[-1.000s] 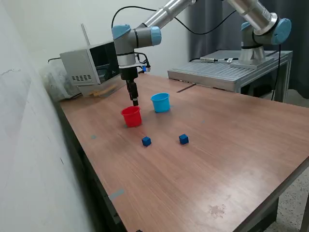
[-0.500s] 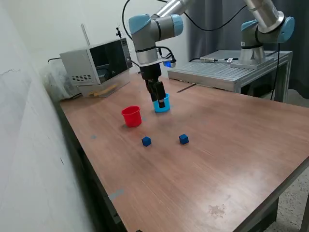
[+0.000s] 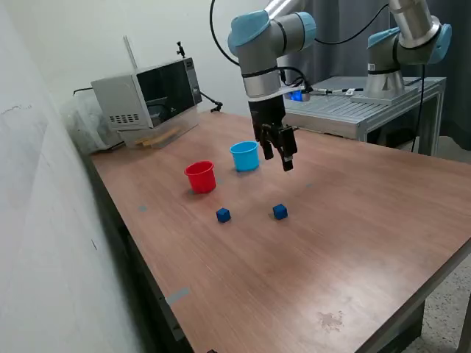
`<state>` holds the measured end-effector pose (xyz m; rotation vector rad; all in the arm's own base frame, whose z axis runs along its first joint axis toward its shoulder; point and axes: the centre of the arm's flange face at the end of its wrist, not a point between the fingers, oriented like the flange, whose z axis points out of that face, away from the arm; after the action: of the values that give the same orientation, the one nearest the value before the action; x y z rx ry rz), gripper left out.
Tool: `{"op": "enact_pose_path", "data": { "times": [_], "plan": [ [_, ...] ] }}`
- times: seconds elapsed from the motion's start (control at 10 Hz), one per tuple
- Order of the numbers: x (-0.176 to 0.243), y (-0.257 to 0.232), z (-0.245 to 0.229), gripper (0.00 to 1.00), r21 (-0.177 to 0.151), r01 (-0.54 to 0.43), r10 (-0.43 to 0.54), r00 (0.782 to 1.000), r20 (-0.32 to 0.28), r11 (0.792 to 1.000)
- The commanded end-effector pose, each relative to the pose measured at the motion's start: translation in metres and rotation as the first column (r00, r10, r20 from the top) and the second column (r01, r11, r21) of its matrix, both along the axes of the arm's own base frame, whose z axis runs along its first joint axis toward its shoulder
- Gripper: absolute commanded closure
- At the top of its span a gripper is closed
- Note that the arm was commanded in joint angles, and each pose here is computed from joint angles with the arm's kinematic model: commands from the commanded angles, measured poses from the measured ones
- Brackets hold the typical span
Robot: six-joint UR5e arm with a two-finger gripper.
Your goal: Place red objects in the red bin, and blue objects in the blue bin.
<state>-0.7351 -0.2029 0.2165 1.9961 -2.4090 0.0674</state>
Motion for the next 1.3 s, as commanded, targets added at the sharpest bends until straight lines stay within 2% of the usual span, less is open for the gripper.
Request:
{"op": "enact_pose_path", "data": {
  "times": [0.0, 0.3, 0.8, 1.2],
  "plan": [
    [0.003, -0.014, -0.004, 0.0, 0.0, -0.009, 0.009, 1.0, 0.0, 1.0],
    [-0.014, -0.015, -0.036, 0.0, -0.004, -0.009, 0.009, 0.999, -0.04, 1.0],
    [-0.019, -0.014, -0.089, 0.0, -0.003, -0.006, 0.006, 1.0, -0.031, 1.0],
    [-0.02, -0.014, -0.091, 0.0, -0.003, -0.007, 0.007, 0.999, -0.044, 1.0]
  ]
}}
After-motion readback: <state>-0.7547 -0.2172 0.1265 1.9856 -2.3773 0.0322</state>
